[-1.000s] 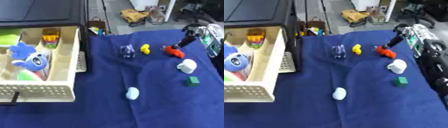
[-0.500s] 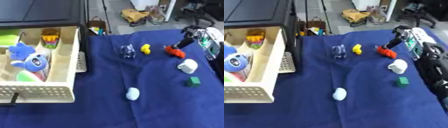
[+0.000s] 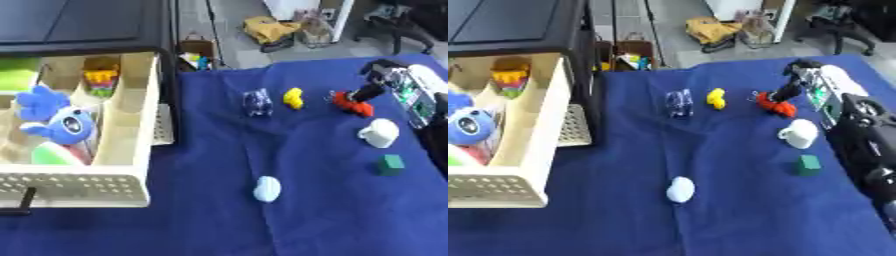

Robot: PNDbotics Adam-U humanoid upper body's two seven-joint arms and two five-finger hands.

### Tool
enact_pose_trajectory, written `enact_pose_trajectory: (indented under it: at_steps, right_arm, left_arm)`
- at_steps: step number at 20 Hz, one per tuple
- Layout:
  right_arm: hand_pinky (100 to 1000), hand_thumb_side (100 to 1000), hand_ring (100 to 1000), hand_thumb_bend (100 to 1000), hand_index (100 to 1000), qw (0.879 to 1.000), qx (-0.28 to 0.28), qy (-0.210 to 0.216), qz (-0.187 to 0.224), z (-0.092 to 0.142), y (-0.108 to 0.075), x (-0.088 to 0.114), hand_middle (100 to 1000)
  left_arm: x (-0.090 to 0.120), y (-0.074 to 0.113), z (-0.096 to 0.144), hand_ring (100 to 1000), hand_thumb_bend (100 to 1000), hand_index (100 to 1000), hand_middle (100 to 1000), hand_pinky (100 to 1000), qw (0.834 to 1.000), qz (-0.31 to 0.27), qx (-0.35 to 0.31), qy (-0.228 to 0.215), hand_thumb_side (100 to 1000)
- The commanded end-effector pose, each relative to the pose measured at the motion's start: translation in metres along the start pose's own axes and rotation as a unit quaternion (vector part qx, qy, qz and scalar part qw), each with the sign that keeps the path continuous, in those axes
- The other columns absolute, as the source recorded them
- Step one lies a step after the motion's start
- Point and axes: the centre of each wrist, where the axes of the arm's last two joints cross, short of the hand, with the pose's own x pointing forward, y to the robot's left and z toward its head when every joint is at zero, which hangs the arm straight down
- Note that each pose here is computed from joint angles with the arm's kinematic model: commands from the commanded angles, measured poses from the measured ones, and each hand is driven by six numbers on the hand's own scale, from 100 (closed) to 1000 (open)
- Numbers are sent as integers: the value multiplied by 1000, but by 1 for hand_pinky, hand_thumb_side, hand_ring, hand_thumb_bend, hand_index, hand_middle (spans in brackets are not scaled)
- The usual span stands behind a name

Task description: Pick up objects from table and place into drawer.

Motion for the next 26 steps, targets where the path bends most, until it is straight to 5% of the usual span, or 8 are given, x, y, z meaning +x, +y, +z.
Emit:
enact_pose_trajectory:
  at_steps: [1, 7, 20, 26]
  right_arm:
    - [877, 342, 900, 331, 908, 1000, -16, 3, 0, 1, -9, -6, 792]
    - [880, 357, 900, 331, 908, 1000, -12, -4, -3, 1, -8, -7, 789]
    - [887, 463, 901, 310, 915, 997, -69, -33, -11, 27, -54, -20, 780]
    - [895, 456, 910, 259, 924, 998, -59, -37, 4, 35, -59, -27, 795]
  left_arm:
    - [4, -1, -9, 483, 163, 707, 565, 369, 1000, -1, -7, -15, 991]
    - [4, -1, -9, 481, 164, 707, 565, 366, 1000, -2, -7, -15, 993]
    - [4, 1, -9, 483, 169, 708, 564, 369, 1000, -8, -13, -13, 991]
    - [4, 1, -10, 483, 171, 708, 564, 370, 1000, -7, -14, -15, 990]
